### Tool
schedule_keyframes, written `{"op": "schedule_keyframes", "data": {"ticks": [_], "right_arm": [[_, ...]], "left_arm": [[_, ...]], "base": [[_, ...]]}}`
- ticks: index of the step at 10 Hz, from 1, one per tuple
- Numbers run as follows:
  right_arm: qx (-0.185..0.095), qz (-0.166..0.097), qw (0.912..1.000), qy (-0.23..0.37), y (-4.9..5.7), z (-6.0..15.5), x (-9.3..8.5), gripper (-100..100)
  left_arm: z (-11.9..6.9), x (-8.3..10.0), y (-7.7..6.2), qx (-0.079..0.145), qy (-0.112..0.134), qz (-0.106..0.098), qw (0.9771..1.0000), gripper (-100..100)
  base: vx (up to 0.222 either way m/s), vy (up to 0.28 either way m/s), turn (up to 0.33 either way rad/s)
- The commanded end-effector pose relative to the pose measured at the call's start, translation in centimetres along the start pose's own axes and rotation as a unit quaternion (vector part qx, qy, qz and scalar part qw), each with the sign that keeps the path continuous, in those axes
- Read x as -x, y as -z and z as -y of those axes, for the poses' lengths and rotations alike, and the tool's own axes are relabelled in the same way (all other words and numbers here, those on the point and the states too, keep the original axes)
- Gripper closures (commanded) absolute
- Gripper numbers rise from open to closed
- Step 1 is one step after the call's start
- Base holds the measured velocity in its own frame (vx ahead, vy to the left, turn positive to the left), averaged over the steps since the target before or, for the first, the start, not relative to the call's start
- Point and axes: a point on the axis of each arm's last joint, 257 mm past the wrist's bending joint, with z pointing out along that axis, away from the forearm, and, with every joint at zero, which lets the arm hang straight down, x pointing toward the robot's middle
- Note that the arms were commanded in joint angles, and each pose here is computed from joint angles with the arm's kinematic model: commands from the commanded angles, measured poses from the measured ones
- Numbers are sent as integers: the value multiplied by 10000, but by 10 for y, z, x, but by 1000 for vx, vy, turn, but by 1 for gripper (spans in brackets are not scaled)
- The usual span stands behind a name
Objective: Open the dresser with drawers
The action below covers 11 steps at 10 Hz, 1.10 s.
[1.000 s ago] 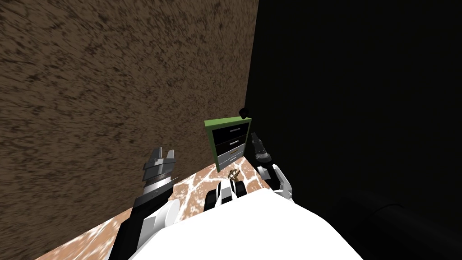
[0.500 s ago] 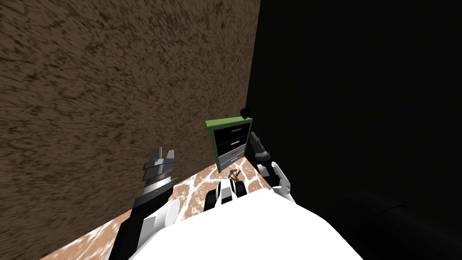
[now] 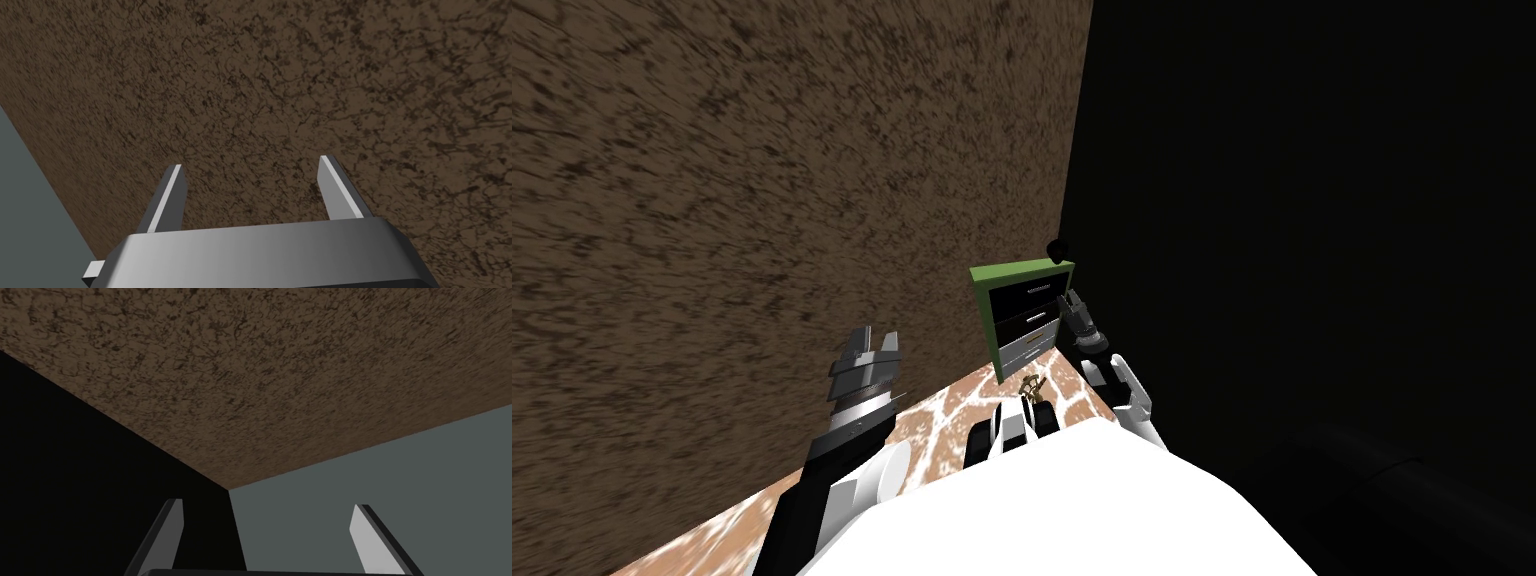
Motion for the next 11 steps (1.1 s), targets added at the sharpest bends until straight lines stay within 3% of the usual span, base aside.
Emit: {"op": "schedule_keyframes", "data": {"ticks": [1, 6, 8, 9, 10, 11], "right_arm": [[128, -80, 9982, 581, -3, 0, -5, -100], [288, -195, 9890, 1439, -8, 1, -13, -100], [365, -263, 9819, 1839, -9, 3, -18, -100], [437, -344, 9744, 2177, -10, 6, -23, -100], [439, -342, 9731, 2236, -10, 6, -23, -100], [510, -433, 9639, 2579, -10, 9, -29, -100]], "left_arm": [[0, 0, 0, 0, 0, 0, 10000, 0], [0, 0, 0, 0, 0, 0, 10000, 0], [0, 0, 0, 0, 0, 0, 10000, 0], [0, 0, 0, 0, 0, 0, 10000, 0], [0, 0, 0, 0, 0, 0, 10000, 0], [0, 0, 0, 0, 0, 0, 10000, 0]], "base": [[29, 38, -15], [26, 44, -8], [30, 42, -11], [32, 54, -16], [27, 46, -12], [40, 46, -22]]}}
